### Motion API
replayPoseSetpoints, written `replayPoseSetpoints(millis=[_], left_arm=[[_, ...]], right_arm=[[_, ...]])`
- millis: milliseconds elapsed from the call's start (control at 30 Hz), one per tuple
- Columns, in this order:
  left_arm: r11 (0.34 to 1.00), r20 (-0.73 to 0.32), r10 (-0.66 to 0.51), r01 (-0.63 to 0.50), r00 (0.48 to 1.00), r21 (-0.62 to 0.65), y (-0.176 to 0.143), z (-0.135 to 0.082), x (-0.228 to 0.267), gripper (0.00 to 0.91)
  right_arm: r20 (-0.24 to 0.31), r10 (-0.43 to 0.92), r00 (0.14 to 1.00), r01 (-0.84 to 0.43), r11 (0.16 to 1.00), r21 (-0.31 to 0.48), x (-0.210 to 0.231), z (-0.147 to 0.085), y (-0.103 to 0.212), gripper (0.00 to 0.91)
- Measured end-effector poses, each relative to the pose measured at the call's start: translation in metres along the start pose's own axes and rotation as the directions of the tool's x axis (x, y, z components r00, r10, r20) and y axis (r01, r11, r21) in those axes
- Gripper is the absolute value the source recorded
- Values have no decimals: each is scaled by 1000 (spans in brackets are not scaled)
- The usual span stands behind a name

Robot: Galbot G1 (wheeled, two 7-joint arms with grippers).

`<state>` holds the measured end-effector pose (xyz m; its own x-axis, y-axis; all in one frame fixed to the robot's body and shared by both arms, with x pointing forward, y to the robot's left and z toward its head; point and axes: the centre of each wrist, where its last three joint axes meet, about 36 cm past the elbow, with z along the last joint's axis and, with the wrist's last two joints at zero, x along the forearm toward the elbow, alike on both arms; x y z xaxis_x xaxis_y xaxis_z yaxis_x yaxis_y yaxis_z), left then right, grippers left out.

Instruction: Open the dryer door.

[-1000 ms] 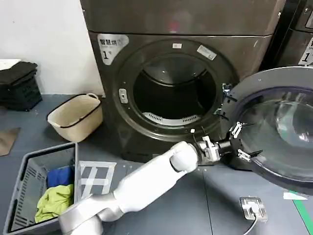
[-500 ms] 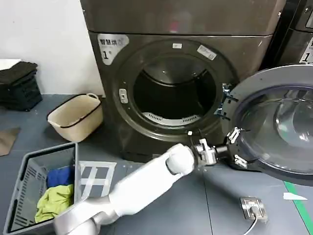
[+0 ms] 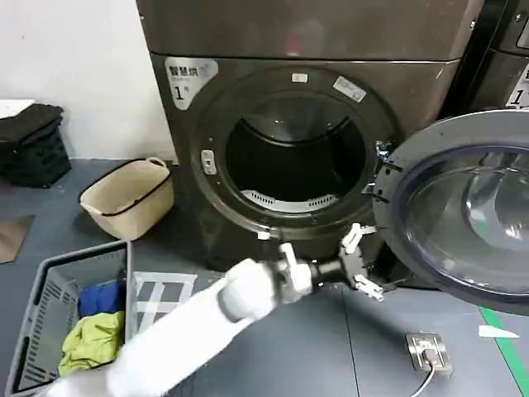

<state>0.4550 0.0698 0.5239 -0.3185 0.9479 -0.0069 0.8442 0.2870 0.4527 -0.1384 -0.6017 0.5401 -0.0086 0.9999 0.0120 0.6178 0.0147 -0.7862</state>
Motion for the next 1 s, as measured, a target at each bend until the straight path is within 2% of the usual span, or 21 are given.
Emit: replayPoseSetpoints(millis=[100, 267, 500, 667, 867, 1000], left_arm=[[996, -23, -42, 43, 999, 73, -2, -17, 34, 907], [975, -143, -139, 161, 980, 155, -2, -37, 92, 907], [870, -411, -238, 381, 880, 313, -7, -48, 164, 907], [714, -600, -316, 600, 735, 360, 4, -55, 201, 907], [478, -720, -395, 797, 570, 369, 14, -61, 228, 907], [325, -801, -381, 878, 462, 352, 18, -59, 240, 907]], right_arm=[[2, -8, 1000, 8, 1000, -9, 1, -3, 3, 907], [1, -14, 1000, 14, 1000, -17, 2, -8, 7, 907], [-27, -3, 1000, 3, 1000, 2, 1, 2, 7, 907], [-35, 25, 999, -24, 999, 37, -4, 11, 7, 907], [-70, 24, 997, -22, 999, 35, -4, 33, 12, 907], [-85, 18, 996, -15, 999, 30, -7, 42, 15, 907]])
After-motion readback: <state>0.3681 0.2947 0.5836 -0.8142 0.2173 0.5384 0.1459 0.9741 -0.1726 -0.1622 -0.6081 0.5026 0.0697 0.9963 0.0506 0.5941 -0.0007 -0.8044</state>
